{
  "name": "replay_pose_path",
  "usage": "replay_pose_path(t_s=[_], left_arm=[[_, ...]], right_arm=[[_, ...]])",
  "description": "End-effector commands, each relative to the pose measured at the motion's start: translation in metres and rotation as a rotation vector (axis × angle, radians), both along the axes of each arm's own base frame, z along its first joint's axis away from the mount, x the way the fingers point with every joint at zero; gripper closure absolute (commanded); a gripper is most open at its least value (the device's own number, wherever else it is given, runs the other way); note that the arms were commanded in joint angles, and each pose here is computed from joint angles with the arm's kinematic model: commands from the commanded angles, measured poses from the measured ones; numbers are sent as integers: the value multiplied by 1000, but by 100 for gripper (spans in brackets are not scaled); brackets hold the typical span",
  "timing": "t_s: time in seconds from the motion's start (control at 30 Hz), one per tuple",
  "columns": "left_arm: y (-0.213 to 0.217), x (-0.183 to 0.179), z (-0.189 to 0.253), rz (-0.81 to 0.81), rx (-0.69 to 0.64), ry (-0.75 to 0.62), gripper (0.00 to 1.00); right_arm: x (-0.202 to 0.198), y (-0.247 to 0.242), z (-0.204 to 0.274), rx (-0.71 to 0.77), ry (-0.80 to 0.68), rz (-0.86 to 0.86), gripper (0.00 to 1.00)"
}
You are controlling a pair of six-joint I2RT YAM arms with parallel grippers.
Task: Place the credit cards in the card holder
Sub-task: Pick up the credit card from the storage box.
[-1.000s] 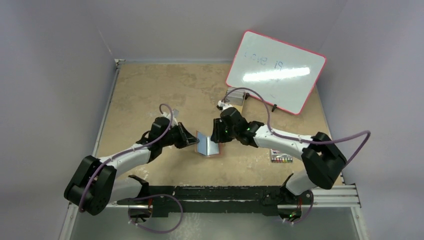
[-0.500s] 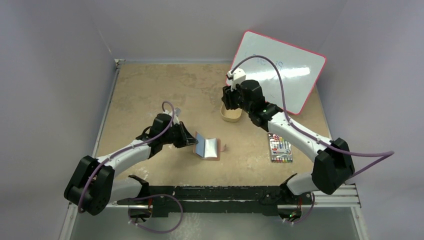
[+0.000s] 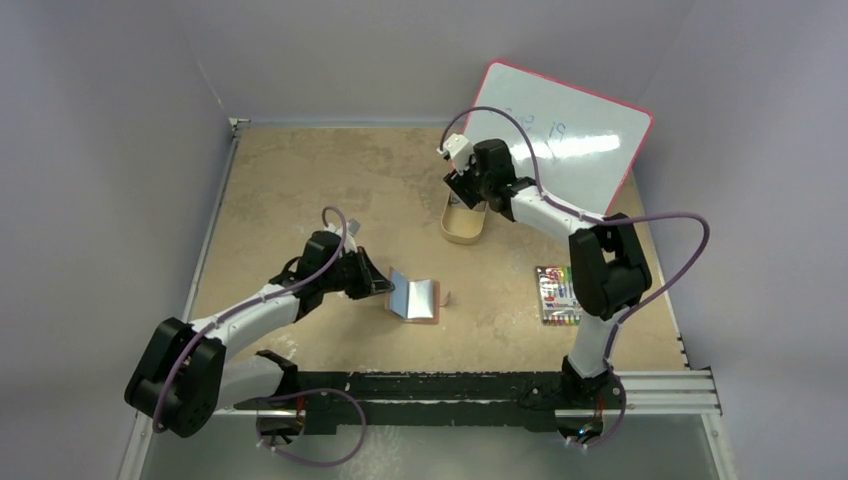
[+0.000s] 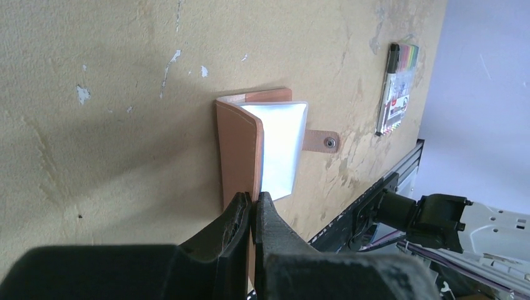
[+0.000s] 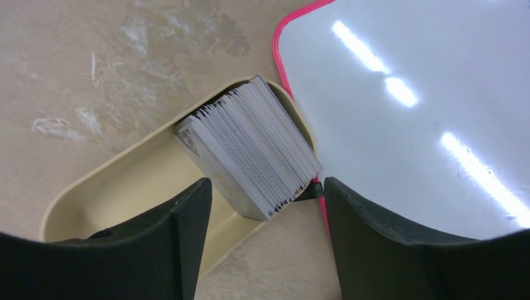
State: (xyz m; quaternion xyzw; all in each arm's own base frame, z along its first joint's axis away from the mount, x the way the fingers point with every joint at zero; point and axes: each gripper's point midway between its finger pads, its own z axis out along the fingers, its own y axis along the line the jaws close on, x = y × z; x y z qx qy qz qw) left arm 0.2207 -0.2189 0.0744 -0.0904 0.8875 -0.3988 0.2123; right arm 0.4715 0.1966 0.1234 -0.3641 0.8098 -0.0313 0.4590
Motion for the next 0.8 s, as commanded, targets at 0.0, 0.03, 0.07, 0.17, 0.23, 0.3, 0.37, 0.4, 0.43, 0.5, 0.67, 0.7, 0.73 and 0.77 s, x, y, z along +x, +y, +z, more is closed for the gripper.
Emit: replay_pose_path(t_s=[0.0,0.03,0.07,0.17,0.23,0.3,0.37,0.4,0.43,0.5,0.67,0.7,0.73,0.77], left_arm=[[-6,1,16,-13,-62,-62,100],[-6,0,15,-13,-64,-60,100],[-6,-1,14,-15,-63,-57,100],[-5,-4,12,-22,-62,-49,100],[-6,-4,13,-23,-66,-49,100],[-6,-4,15,-23,-70,-55,100],[-6,-3,16,-20,-70,-58,100],[-6,-3,16,-19,-70,-59,100],[-6,-3,16,-18,-72,-60,100],[-6,-3,17,-18,-74,-61,100],[-6,-2,16,-17,-69,-57,100],[-6,-2,16,-19,-69,-56,100],[-6,-2,16,-18,-69,-55,100],[-6,-2,16,-18,-68,-55,100]], right_arm=[[12,9,26,-56,-76,141,31],[12,11,22,-57,-68,160,31],[11,14,17,-58,-59,176,31],[15,13,5,-78,-58,173,31],[18,12,-2,-91,-60,172,30],[20,12,-7,-103,-58,177,30],[22,10,-13,-120,-53,175,30],[22,9,-16,-131,-53,173,30],[23,8,-20,-141,-51,172,30],[24,7,-24,-155,-49,171,30],[31,2,-20,-158,-99,129,33],[33,1,-17,-159,-111,118,34],[34,0,-14,-160,-118,110,35],[35,-1,-10,-160,-129,105,37]])
